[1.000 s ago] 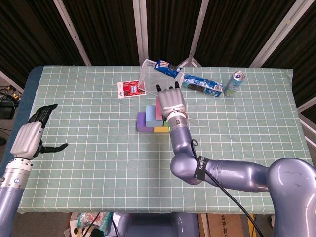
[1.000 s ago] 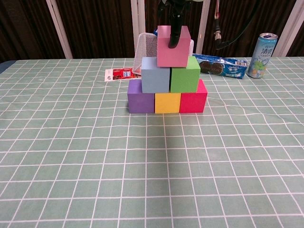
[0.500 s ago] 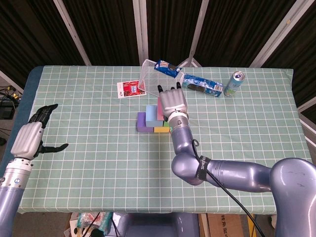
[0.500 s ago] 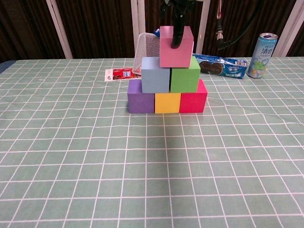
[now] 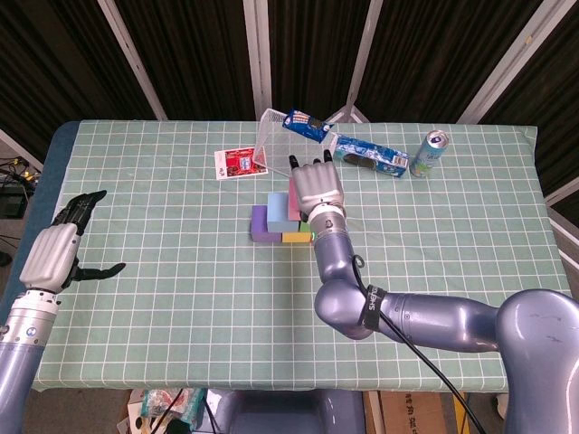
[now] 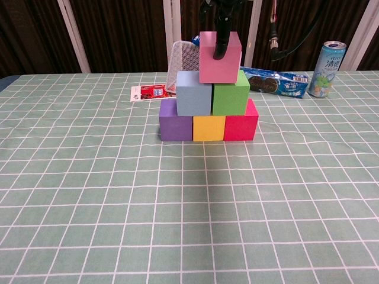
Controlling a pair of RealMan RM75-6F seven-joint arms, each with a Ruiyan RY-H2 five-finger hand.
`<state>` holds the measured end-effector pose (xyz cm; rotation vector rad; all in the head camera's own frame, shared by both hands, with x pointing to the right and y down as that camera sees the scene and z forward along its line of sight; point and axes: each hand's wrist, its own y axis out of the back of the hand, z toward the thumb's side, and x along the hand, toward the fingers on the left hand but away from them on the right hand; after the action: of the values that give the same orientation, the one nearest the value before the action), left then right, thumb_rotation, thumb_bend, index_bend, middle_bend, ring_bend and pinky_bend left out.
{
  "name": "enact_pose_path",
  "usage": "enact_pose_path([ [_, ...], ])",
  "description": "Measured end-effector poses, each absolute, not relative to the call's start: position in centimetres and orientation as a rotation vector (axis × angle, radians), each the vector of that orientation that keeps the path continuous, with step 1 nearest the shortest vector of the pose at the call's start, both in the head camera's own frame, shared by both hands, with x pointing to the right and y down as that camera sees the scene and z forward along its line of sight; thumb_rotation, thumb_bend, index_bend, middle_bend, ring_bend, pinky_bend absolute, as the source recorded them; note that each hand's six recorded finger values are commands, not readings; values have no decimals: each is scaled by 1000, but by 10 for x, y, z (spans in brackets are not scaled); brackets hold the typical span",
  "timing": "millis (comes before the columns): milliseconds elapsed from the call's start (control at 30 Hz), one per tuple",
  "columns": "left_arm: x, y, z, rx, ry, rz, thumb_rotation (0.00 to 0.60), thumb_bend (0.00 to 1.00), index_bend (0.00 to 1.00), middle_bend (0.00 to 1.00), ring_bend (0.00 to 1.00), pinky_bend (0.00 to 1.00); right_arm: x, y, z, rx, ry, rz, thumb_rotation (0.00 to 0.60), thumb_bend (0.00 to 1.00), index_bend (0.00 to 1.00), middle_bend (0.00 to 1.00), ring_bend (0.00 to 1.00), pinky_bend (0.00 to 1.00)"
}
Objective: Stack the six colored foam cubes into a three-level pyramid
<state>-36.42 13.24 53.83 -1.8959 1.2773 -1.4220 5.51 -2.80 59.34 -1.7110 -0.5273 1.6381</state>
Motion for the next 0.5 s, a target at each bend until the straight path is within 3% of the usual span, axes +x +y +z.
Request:
enact_pose_path([
  [500,-365,132,539,-1894,1276,-1425,600,100,0,60,2,90,55,-26,596,-1712,-518,1641,600,287,0,366,211,0],
])
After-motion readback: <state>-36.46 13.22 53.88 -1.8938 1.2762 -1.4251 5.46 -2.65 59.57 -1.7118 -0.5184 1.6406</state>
